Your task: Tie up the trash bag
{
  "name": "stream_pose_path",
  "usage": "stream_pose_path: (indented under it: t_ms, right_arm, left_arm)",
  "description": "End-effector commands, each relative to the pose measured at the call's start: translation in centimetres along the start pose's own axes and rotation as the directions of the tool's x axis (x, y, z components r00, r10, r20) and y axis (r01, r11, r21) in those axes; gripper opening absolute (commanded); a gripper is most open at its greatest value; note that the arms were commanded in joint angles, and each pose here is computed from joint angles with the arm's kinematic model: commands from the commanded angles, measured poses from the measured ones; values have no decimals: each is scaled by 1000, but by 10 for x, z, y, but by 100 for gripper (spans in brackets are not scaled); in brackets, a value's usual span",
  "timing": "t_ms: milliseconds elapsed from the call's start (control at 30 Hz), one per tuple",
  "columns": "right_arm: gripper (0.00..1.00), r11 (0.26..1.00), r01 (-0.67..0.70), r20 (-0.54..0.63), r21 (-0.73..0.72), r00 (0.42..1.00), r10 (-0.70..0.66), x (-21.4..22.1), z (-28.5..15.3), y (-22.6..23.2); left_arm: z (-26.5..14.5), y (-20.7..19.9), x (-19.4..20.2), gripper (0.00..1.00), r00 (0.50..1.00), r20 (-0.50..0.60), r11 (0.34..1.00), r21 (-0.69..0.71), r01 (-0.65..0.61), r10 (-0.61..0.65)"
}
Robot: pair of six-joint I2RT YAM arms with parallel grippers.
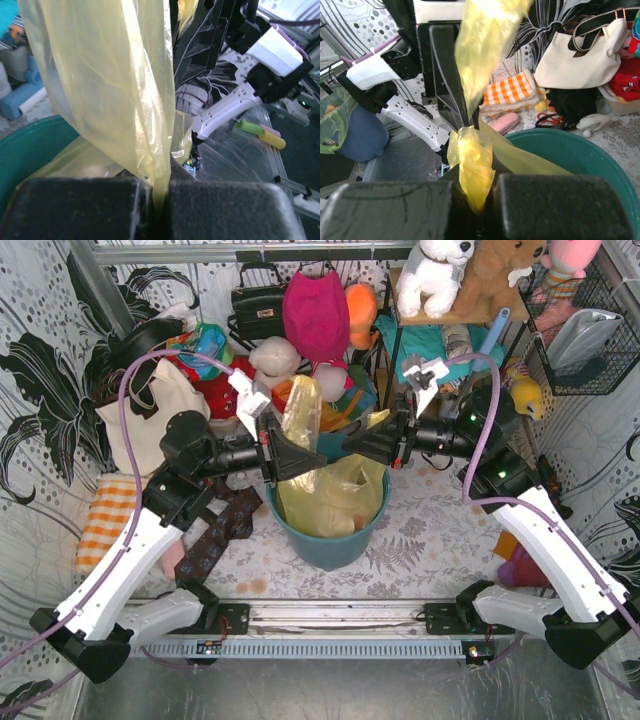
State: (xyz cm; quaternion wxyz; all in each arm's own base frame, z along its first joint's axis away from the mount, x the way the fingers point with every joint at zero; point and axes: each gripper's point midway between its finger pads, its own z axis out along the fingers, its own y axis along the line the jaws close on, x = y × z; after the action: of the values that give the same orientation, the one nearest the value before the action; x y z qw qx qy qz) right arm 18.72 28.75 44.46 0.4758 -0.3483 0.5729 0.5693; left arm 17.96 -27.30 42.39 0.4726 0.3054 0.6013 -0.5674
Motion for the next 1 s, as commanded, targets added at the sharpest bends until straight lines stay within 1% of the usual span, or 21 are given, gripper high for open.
stream_pose_path:
  t_ms: [0,133,233,333,500,533,667,700,767,967]
  right_arm:
    - [0,998,56,-12,12,998,-56,-4,8,9]
    - [0,998,61,-29,-10,998,-61,2,20,18]
    - [0,998,61,-45,-31,997,-62,6,28,24]
    - [0,997,64,-76,-46,995,-67,9,33,30]
    - [0,997,64,-86,-38,994,-67,8,27,35]
    - [2,998,63,-89,-31,994,-65,9,26,34]
    - [36,998,60,-66,28,996,-58,3,22,30]
    - [42,997,60,-63,38,996,-57,2,21,30]
    - [52,996,61,-54,67,997,-57,-3,17,29]
    - [65,980,42,-2,193,999,-42,-1,-8,23]
  left_arm:
    - [1,-13,22,0,989,-145,995,98,2,12]
    - [5,-16,44,0,964,-267,992,126,22,13]
    - [5,-19,56,0,946,-325,989,144,26,22]
    - [6,-16,66,0,931,-365,990,140,32,21]
    - [3,-15,73,0,920,-391,988,149,31,31]
    - [3,-15,74,0,919,-394,987,155,30,34]
    - [3,-14,72,0,921,-387,989,147,18,41]
    - [4,-13,72,0,921,-387,989,146,19,39]
    - [4,-13,72,0,921,-388,989,143,22,35]
    - [4,-14,70,0,927,-374,990,139,18,36]
